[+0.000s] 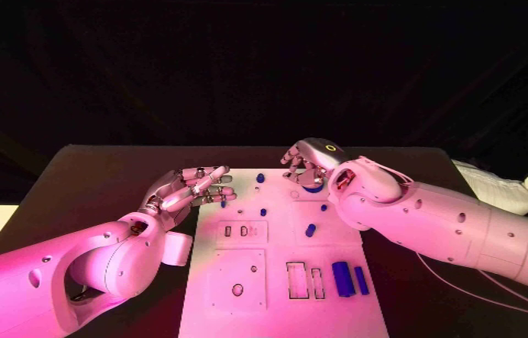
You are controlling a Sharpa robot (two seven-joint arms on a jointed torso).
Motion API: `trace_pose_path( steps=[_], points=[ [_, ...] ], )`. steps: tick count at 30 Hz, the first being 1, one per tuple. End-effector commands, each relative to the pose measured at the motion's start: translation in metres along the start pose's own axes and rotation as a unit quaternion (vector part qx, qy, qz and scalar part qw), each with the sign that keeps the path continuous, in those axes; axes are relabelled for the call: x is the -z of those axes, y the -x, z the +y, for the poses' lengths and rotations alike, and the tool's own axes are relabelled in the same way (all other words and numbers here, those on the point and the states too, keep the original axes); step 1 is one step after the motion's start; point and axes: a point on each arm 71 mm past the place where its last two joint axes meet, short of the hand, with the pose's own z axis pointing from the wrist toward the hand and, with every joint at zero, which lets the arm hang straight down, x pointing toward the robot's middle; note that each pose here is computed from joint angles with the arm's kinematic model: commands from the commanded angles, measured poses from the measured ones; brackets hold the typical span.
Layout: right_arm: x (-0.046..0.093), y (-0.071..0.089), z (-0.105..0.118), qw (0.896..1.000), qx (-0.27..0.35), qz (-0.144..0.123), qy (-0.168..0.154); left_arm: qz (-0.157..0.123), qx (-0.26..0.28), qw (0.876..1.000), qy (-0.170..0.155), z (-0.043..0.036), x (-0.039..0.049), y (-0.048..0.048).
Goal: Assemble the parts on the task board
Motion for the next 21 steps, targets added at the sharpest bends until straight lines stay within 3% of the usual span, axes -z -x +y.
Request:
trace_pose_path(
  steps=[1, 5, 11, 21],
  points=[
    [0.011, 0.005, -0.014, 0.997, -0.046, 0.038, -0.045, 0.008, 0.004, 1.000, -0.003, -0.0013, 0.0002, -0.0004],
    [0.022, 0.012, -0.034, 0.994, -0.040, 0.071, -0.077, 0.008, 0.004, 1.000, -0.002, -0.0013, 0.0002, 0.0003],
    [0.025, 0.011, -0.055, 0.989, -0.028, 0.097, -0.109, 0.009, 0.004, 1.000, -0.002, -0.0009, -0.0003, 0.0000],
    [0.021, 0.001, -0.059, 0.987, -0.016, 0.113, -0.115, 0.007, 0.004, 1.000, -0.001, -0.0005, -0.0009, 0.0010]
  ],
)
